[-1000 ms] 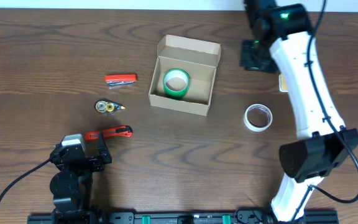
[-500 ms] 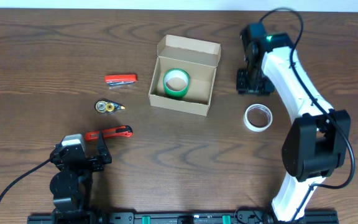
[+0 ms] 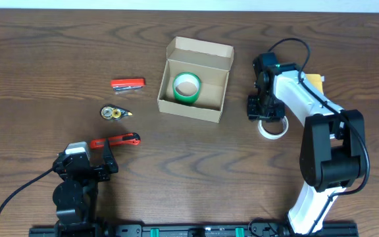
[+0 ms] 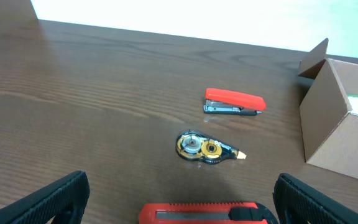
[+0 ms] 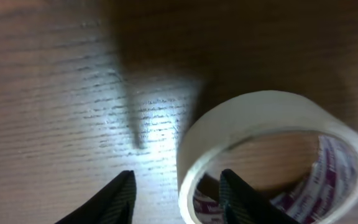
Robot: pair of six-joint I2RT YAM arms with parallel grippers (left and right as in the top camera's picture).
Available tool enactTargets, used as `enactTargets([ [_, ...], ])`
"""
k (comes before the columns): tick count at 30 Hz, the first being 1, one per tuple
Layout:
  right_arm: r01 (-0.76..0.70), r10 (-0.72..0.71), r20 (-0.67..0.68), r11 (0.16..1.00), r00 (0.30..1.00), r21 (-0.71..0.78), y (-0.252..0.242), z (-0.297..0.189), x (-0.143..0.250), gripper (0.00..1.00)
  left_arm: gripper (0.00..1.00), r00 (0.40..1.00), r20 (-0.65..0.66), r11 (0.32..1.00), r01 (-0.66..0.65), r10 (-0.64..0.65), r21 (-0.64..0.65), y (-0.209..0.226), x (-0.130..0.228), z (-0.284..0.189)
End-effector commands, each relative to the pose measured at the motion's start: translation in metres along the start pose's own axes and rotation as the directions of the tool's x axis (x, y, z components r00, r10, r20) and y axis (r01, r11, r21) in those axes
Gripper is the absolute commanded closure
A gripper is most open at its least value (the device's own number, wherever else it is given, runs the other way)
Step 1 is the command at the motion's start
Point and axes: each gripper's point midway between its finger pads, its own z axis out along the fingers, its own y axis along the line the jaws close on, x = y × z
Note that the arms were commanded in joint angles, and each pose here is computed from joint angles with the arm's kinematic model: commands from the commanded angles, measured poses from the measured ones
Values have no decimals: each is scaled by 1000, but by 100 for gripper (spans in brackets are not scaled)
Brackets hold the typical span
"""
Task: Pack container
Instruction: 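Move the right gripper to the clear tape roll and grasp it, then place the clear tape into the box on the green tape, release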
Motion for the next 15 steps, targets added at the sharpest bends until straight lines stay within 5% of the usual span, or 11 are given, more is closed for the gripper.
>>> enactTargets([
  [1,4,-4,3,1000,1000,-14,-2,4,1,57,5,1000,-22,1000,13,-13,-2,0,11,3],
  [10,2,-1,42,1000,999,-28,0,17,-3,75,5,1000,-22,1000,13,-13,-1,0,11,3],
  [15,2,0,56,1000,998,-31,2,15,-8,95,5,1000,-22,1000,13,-13,-2,0,11,3],
])
